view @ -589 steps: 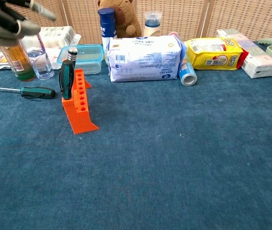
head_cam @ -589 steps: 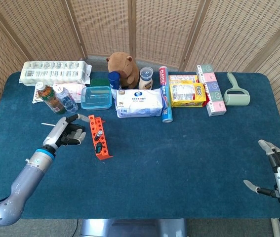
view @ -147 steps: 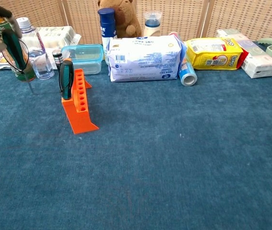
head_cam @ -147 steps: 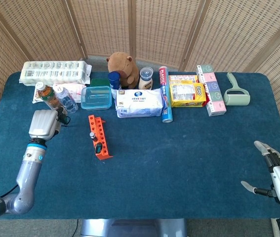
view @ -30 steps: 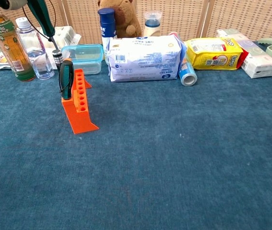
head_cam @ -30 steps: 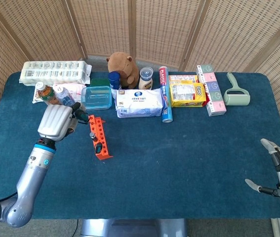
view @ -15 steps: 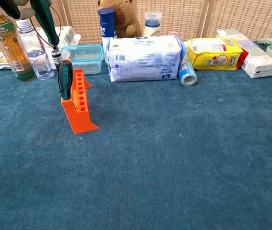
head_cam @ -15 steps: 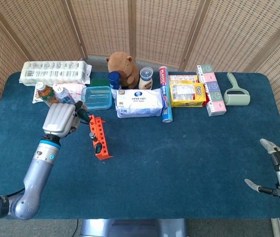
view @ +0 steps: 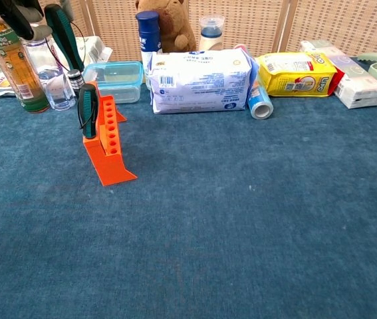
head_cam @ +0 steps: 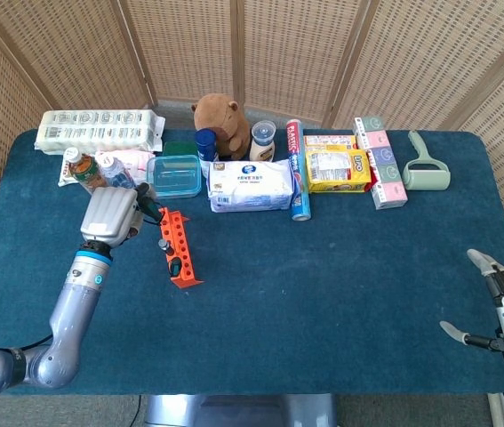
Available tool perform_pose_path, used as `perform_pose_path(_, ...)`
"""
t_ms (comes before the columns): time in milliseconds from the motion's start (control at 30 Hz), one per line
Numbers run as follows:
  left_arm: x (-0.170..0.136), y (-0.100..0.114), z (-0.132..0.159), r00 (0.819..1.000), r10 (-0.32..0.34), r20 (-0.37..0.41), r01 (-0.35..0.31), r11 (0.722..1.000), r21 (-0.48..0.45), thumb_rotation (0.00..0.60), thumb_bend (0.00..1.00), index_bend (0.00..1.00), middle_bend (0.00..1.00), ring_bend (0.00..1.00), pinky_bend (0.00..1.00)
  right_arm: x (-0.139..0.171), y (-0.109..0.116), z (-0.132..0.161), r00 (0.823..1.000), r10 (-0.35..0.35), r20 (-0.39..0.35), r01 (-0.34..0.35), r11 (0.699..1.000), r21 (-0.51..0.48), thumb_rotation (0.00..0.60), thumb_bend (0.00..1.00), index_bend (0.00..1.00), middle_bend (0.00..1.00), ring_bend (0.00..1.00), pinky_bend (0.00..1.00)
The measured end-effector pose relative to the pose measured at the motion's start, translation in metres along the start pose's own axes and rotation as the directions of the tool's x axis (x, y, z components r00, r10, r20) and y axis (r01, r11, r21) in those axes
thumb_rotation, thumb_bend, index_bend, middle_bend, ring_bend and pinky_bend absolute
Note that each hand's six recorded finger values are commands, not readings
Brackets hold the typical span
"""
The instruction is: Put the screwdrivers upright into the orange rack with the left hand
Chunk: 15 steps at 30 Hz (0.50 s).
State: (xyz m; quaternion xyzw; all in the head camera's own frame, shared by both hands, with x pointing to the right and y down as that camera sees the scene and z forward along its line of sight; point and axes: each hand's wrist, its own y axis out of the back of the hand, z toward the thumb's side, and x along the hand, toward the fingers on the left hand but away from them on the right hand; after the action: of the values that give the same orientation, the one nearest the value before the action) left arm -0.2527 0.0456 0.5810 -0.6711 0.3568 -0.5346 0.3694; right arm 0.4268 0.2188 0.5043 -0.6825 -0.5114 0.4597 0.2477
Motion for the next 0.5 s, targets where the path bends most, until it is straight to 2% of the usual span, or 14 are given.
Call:
perform_pose_path(300, 0.003, -0.013, -0.004, 1.0, -0.024, -0.02, 0.024, 1.0, 0.011, 0.6, 0.5, 0.73, 0.98, 1.0, 0.97, 0.0, 0.001, -0.001, 1.0, -0.001, 0.0, 0.001, 1.0, -0.004, 0.6, 0.16, 0.0, 0.1, 0.09, 0.09)
perform_pose_path(500, 0.003, -0.013, -0.001, 0.999, -0.033, -0.015, 0.032, 0.999, -0.015, 0.6, 0.46, 0.51, 0.98, 1.0, 0.97, 0.001, 0.002, -0.001, 1.0, -0.003, 0.0, 0.003, 1.0, -0.006, 0.6, 0.16, 0.0, 0.1, 0.09, 0.09)
